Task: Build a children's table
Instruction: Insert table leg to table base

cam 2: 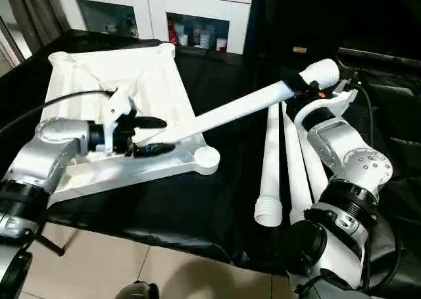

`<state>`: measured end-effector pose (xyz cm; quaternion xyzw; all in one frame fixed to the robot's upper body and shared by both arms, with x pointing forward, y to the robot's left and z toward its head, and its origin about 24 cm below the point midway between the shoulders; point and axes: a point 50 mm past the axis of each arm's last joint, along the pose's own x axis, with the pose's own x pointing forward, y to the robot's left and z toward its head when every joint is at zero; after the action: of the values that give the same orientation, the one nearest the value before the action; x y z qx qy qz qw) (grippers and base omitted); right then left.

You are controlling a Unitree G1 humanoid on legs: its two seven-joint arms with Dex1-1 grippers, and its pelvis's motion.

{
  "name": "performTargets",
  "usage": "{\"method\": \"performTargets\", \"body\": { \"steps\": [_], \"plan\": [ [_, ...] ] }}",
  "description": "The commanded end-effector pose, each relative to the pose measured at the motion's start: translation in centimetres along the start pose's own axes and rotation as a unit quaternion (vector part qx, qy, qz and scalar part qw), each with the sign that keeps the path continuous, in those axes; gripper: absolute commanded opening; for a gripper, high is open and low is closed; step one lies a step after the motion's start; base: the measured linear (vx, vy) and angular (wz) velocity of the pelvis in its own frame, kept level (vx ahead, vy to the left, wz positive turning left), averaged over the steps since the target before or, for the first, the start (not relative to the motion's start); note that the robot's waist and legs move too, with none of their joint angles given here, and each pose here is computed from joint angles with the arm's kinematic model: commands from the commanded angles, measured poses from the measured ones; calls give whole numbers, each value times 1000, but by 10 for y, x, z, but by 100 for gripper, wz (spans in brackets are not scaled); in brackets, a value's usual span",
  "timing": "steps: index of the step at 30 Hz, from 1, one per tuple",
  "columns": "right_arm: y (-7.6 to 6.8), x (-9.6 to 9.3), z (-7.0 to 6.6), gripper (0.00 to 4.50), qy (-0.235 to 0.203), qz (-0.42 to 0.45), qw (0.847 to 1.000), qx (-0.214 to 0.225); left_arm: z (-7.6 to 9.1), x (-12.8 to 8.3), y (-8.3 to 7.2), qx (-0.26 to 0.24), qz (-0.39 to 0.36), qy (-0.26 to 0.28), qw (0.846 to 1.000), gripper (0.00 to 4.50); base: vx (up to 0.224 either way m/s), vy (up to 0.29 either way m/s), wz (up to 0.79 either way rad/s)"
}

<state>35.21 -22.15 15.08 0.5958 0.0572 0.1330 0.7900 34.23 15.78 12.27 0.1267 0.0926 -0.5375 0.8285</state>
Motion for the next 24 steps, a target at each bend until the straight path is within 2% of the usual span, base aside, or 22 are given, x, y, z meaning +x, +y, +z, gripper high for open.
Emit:
{"method": "performTargets", "body": {
  "steps": [1,5,6,9,10,14,15,17,24],
  "plan": [
    [8,-2,5,189,-11,30,999,15,2,1,1,-6,3,-4,1000,407,0,0,0],
    [7,-1,4,189,-9,28,999,16,-2,-2,-1,-9,-13,9,1000,407,0,0,0],
    [7,0,3,189,-7,28,999,17,-4,-3,-2,-10,-17,16,1000,372,0,0,0],
    [7,1,2,189,-4,29,999,19,-6,-5,-2,-11,-18,23,1000,366,0,0,0],
    [8,1,1,189,-3,29,999,19,-6,-6,-2,-9,-19,26,999,336,0,0,0],
    [8,3,-1,189,2,30,999,19,-8,-8,-2,-3,-22,44,999,317,0,0,0],
    [9,5,-2,189,5,31,999,19,-9,-9,-2,1,-23,54,998,295,0,0,0],
    [9,6,-2,189,7,31,999,19,-9,-9,-2,4,-27,61,998,295,0,0,0],
    [13,8,-4,189,13,37,999,16,-6,-12,0,10,-32,67,997,227,0,0,0]
  ]
}}
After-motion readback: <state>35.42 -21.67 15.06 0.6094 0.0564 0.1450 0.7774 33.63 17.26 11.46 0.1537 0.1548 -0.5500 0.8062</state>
